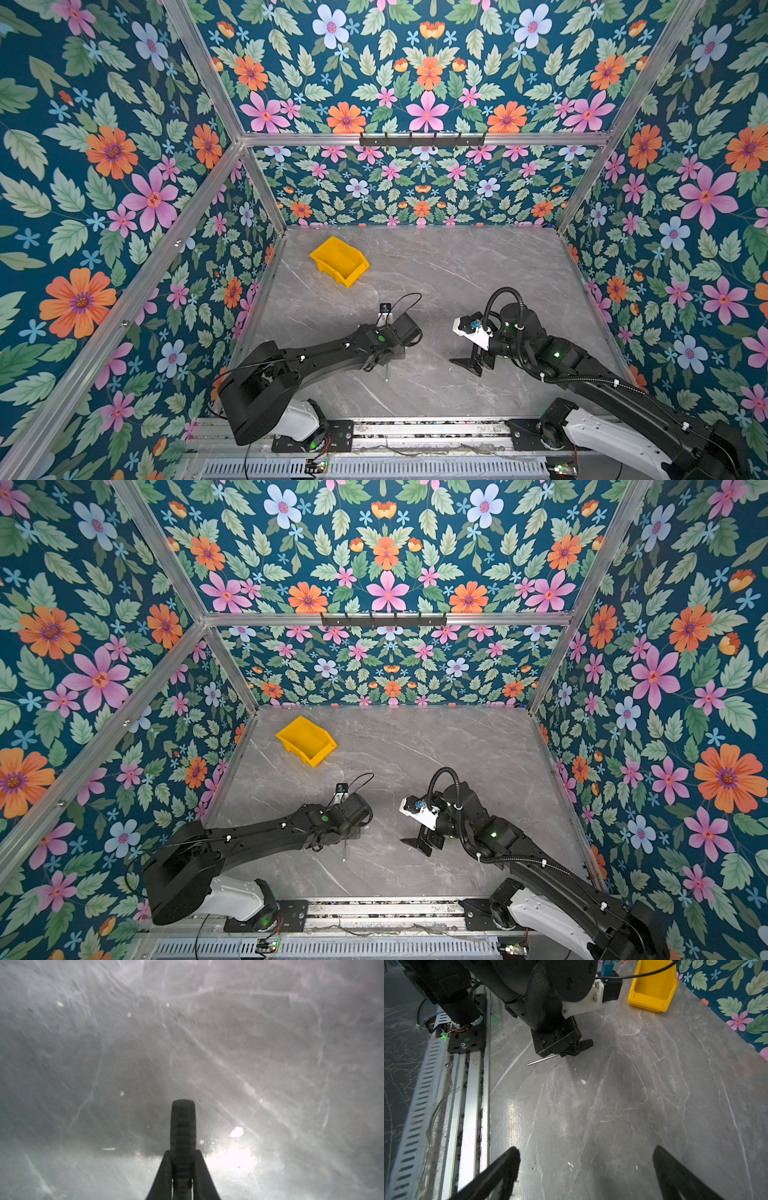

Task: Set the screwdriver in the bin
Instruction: 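Carry the screwdriver with the left gripper over the yellow bin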

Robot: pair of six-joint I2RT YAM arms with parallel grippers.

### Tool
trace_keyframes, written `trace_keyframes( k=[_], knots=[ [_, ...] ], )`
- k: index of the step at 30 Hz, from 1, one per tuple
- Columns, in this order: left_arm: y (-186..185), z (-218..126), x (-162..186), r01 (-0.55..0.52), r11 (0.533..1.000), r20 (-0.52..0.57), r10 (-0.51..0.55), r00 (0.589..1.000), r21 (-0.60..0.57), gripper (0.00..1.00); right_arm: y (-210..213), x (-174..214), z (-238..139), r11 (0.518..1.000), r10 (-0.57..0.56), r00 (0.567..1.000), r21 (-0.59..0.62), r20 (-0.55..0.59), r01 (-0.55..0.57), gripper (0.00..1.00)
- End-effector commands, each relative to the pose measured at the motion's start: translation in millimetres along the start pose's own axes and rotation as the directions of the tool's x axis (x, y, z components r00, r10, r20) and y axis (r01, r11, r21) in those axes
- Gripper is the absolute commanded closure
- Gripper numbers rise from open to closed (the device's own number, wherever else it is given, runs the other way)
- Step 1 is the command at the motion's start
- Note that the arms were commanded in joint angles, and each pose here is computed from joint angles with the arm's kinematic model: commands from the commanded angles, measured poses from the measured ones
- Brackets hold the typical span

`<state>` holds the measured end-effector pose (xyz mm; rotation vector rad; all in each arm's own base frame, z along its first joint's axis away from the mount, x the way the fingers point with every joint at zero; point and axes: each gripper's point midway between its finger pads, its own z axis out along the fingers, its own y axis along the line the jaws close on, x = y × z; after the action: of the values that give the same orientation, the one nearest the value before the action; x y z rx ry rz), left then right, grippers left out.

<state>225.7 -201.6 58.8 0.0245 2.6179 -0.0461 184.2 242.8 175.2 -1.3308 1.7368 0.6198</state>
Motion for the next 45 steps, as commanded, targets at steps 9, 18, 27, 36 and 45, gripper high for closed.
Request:
trace_keyframes(
  k=[9,18,27,36,45],
  knots=[
    [8,-13,-81,0.098,0.994,0.175,-0.103,0.979,0.04,0.95,-25,-28,0,0.991,-0.052,0.993,0.124,0.106,0.039,0.01],
    [18,-20,-145,0.164,0.984,0.296,-0.179,0.938,0.075,0.95,-36,-48,9,0.989,-0.082,0.984,0.138,0.159,0.06,0.01],
    [26,-11,-190,0.209,0.974,0.353,-0.226,0.908,0.086,0.95,-56,-58,25,0.98,-0.081,0.977,0.197,0.198,0.041,0.01],
    [54,7,-247,0.344,0.934,0.442,-0.349,0.826,0.095,0.95,-84,-90,49,0.972,-0.088,0.957,0.234,0.275,0.022,0.01],
    [93,27,-290,0.437,0.892,0.477,-0.434,0.764,0.112,0.95,-112,-119,71,0.963,-0.078,0.939,0.271,0.336,-0.017,0.01]
  ],
)
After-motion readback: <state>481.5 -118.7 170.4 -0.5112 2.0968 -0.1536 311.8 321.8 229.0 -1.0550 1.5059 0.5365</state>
